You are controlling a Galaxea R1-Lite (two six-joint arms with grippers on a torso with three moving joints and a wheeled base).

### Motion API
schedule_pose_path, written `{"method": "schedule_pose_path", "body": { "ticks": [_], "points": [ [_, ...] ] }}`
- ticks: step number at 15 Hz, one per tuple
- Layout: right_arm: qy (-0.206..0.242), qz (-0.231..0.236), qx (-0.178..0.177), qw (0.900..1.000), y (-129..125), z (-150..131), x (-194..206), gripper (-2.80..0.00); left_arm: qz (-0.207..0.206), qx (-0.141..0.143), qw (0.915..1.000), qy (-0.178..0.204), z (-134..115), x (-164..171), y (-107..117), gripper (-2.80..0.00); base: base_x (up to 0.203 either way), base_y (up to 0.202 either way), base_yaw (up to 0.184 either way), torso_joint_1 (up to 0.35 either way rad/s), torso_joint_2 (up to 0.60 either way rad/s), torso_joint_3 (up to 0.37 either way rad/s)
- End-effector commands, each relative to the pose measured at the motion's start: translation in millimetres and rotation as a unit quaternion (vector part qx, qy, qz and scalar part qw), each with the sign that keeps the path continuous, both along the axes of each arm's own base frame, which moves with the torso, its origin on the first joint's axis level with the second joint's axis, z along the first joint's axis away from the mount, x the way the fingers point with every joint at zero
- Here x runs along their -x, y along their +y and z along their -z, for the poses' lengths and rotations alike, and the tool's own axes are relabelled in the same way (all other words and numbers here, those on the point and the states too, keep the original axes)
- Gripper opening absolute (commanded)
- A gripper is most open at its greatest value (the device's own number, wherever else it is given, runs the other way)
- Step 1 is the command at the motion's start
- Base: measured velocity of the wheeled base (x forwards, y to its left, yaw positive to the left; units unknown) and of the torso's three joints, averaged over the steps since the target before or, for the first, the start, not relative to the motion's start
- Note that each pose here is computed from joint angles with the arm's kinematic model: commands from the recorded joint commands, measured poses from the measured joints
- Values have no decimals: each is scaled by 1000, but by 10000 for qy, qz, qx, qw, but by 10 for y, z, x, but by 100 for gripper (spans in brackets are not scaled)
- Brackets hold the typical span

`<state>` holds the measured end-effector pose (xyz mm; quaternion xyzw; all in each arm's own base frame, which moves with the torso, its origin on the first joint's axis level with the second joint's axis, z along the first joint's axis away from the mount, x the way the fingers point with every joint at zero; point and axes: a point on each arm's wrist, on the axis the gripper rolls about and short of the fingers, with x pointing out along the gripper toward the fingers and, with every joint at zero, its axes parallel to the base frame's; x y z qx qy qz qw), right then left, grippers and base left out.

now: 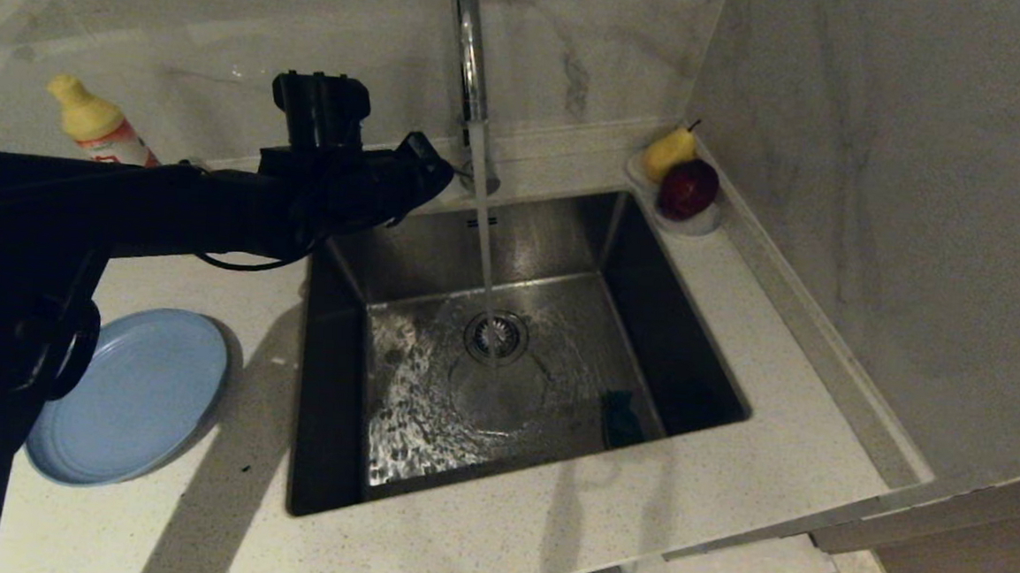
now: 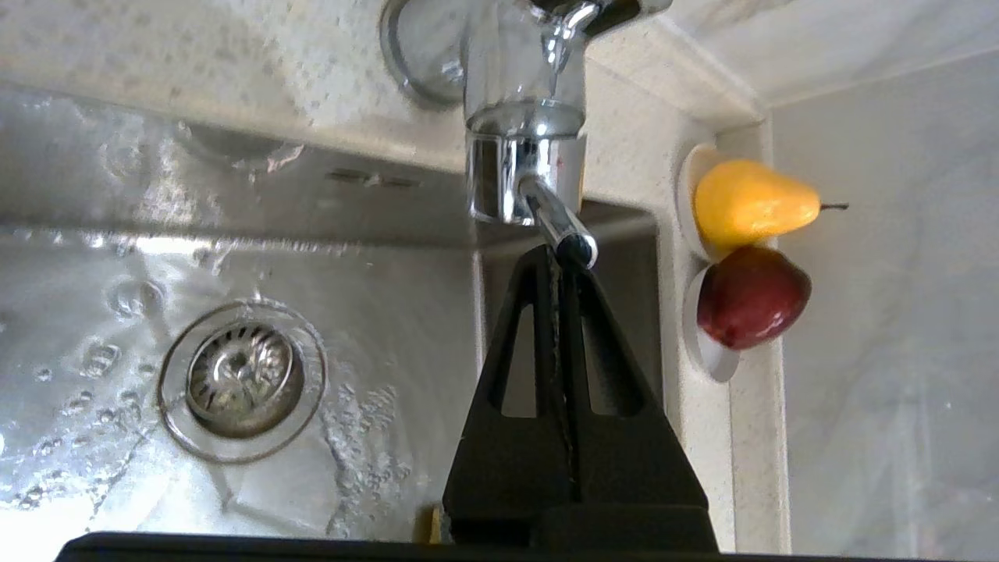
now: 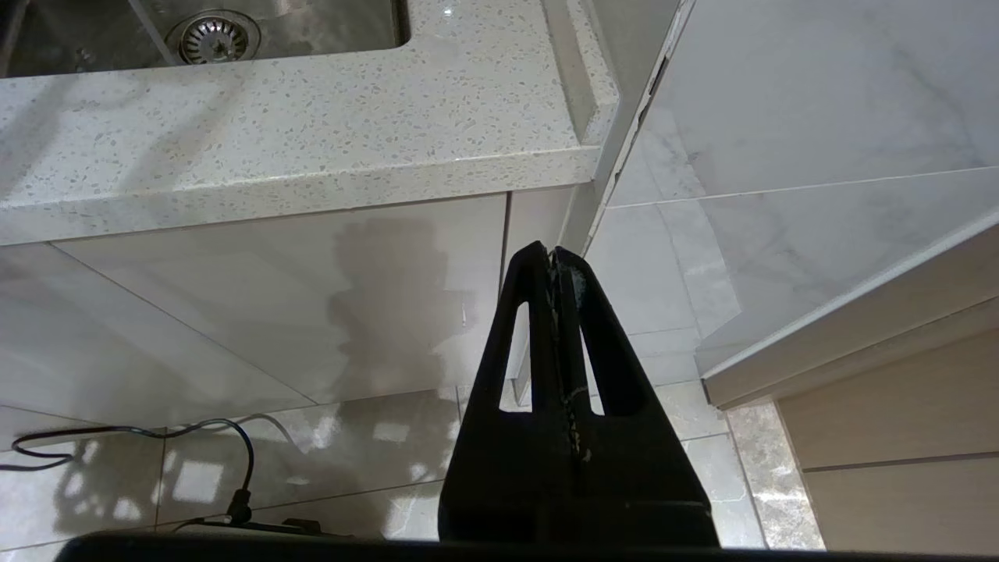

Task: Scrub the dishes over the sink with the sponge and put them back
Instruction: Turn off the faucet

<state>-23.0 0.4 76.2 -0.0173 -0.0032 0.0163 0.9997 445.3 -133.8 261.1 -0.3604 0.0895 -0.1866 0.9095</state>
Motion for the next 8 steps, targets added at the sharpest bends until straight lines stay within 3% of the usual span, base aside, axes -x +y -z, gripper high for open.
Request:
{"method": "schedule_pose_path", "body": {
  "ticks": [1, 8],
  "points": [
    [-10, -5, 3, 10000, 0, 1, 1, -280, -27, 62, 9999, -131, 13, -30, -7, -280, 0, 0, 0, 0, 0, 0],
    [-10, -5, 3, 10000, 0, 1, 1, -280, -328, 89, 9991, -264, 54, -92, 31, -280, 0, 0, 0, 0, 0, 0]
  ]
}}
